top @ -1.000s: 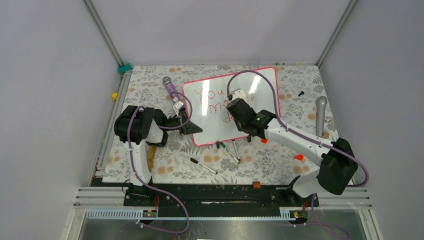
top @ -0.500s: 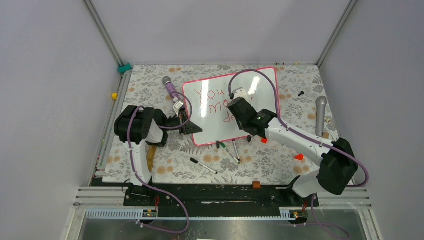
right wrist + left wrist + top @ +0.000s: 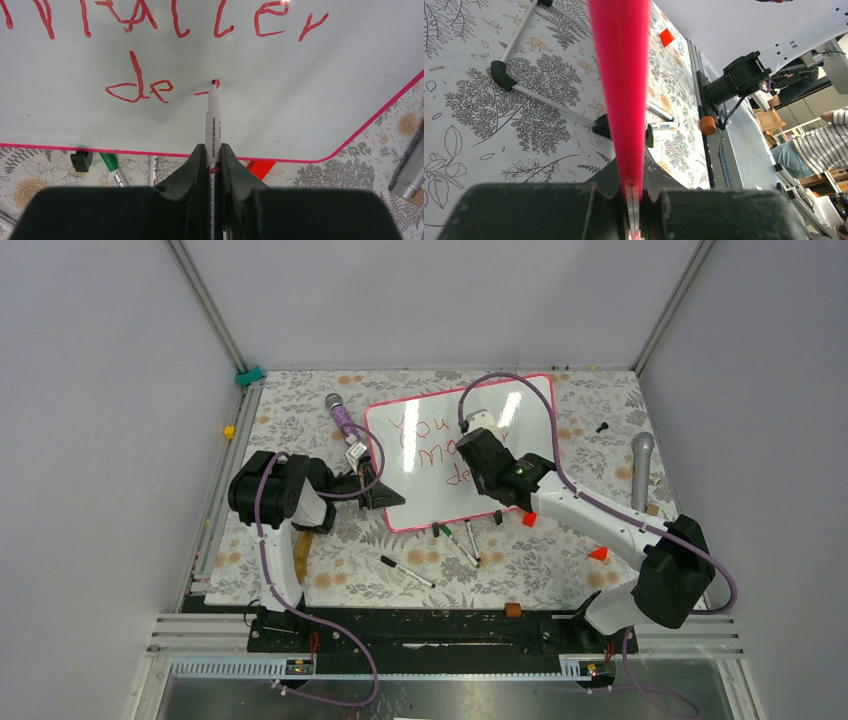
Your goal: Write a sentence on the whiteboard
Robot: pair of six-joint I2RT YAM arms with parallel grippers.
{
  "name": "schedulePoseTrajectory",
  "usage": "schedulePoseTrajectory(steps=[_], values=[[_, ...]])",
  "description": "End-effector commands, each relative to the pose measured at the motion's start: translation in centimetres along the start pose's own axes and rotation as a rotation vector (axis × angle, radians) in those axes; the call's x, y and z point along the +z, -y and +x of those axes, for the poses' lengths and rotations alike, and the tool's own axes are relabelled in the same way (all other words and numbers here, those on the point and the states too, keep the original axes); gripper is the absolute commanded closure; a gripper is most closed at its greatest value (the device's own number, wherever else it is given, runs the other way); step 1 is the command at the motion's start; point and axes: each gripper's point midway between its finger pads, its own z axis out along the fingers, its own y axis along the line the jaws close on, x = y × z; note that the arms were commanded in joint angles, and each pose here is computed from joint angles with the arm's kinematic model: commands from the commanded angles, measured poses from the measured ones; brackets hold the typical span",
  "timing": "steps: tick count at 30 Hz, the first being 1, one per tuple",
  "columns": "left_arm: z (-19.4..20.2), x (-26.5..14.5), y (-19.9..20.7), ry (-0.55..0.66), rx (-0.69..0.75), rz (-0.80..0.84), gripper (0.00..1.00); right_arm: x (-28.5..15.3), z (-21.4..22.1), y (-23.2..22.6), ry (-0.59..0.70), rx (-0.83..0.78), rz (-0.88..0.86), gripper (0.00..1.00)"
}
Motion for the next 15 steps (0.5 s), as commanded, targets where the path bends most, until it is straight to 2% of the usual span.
schedulePoseTrajectory(steps=[1,15], values=[[2.4,0.4,-0.5,-0.048,-0.01,0.022,1.0,-0.1,-1.0,-0.5,0.011,0.011,-0.031,1.0],[2.4,0.4,-0.5,-0.048,-0.01,0.022,1.0,0.2,1.3,-1.2,-0.06,-0.019,-0.074,1.0]])
